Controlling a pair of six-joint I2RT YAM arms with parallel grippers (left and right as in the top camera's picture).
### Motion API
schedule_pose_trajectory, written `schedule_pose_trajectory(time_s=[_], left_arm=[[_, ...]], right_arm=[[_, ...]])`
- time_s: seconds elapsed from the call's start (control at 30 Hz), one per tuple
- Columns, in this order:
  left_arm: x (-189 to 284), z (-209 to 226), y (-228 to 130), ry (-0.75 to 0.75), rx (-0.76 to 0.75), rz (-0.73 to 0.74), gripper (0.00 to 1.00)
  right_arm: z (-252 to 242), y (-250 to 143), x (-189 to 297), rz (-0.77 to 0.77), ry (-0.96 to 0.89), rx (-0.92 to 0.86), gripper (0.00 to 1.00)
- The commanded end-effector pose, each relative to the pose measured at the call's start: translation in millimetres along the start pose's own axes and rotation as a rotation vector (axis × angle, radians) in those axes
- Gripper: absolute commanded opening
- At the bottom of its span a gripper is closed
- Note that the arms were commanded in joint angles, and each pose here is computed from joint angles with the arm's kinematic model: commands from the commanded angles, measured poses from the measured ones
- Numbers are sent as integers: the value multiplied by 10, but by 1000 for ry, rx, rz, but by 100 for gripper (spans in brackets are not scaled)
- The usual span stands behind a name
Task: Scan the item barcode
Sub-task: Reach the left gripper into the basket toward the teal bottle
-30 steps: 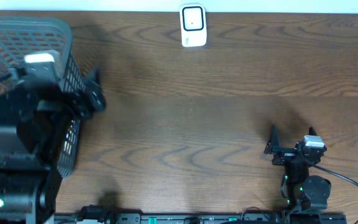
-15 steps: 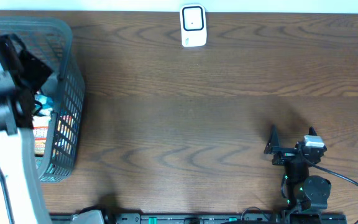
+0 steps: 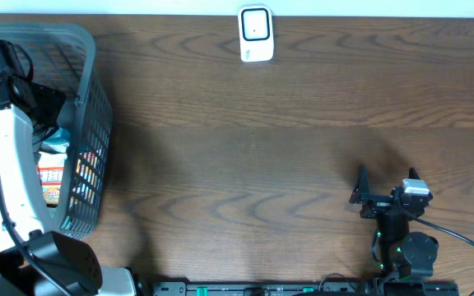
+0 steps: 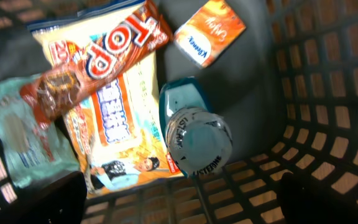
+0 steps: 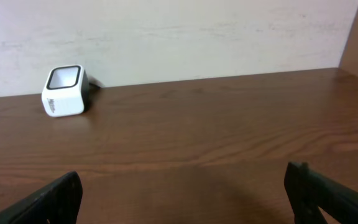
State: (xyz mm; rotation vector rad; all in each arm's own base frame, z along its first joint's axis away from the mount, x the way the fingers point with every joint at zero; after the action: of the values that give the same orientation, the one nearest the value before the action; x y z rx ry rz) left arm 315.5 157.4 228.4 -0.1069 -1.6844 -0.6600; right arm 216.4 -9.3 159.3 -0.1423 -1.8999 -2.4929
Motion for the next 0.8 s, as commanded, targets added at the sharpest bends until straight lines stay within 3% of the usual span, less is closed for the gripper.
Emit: schedule_pose_trajectory(time_s=[0.0,0.6,0.77], left_arm=[[-131,16,-20,28,92,29,98],[-767,-70,-22,114,65,86,98],[-851,-64,-52,131,61,103,92]], right_arm=[[-24,7,3,-5,-12,11,99],[-24,7,3,-5,-12,11,99],[-24,7,3,-5,-12,11,99]])
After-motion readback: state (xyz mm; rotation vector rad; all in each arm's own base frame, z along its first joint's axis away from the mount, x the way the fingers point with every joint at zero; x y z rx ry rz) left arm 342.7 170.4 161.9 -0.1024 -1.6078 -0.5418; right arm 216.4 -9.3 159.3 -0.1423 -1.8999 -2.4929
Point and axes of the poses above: each gripper's point midway between its finger pads, its own x axis back along the fingers, its own z axis along the line the jaws close on, y = z × x, the point moved 3 cm from there along x, back along the fingers, and after that the axes turned 12 degrees about -x, right-handed, at the moved point
